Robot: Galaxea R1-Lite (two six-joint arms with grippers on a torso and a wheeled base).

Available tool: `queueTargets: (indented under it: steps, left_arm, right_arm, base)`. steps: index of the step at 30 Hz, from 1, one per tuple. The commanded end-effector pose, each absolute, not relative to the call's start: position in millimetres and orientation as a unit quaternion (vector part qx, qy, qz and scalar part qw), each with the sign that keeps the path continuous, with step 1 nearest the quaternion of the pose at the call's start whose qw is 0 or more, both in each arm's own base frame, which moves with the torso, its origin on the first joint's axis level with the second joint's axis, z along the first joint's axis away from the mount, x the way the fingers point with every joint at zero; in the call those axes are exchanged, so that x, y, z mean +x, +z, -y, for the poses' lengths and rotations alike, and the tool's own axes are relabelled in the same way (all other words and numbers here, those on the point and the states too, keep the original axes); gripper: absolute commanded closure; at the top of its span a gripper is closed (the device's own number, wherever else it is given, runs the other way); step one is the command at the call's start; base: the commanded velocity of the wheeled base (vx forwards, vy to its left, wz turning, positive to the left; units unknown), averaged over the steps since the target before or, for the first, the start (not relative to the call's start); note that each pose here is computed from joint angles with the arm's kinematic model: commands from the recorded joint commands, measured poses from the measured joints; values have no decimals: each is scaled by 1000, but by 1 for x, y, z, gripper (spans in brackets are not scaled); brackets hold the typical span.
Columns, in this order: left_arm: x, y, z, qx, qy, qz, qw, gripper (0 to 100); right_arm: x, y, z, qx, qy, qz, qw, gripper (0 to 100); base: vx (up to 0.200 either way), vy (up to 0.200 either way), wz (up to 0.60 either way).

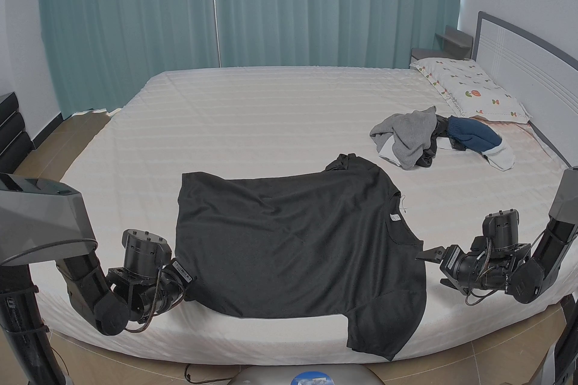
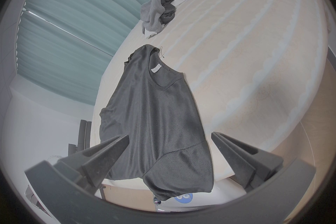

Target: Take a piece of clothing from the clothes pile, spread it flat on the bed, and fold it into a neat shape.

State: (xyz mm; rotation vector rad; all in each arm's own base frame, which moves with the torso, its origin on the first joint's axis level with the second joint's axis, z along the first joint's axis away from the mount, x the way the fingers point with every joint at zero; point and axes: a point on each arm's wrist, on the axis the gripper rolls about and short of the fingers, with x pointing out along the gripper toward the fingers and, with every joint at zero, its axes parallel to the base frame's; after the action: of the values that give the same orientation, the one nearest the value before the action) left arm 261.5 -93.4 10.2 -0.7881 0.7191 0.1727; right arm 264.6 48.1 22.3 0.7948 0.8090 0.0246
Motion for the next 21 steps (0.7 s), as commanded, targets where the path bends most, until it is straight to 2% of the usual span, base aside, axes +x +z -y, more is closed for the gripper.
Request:
queueTargets:
  steps: [1, 7, 17, 18, 21]
  left_arm:
    - [260, 26, 107, -353, 38, -329, 875, 100]
    - [270, 20, 119, -307, 10, -334, 891, 100]
    - [274, -7, 152, -279, -19, -367, 887, 100]
    - [274, -8, 152, -279, -20, -367, 887, 0]
    - [269, -11, 164, -272, -38, -373, 886, 0]
  right_arm:
    - [264, 21, -48, 376, 11, -385, 843, 0]
    - [264, 20, -48, 376, 10, -387, 842, 0]
    - [264, 17, -48, 376, 7, -392, 840, 0]
    - [264, 16, -48, 376, 6, -393, 839, 0]
    - [265, 15, -48, 375, 6, -394, 839, 0]
  base:
    - [0, 0, 0]
    - [0, 0, 0]
    - [0, 0, 0]
    - [0, 0, 0]
    - [0, 0, 0]
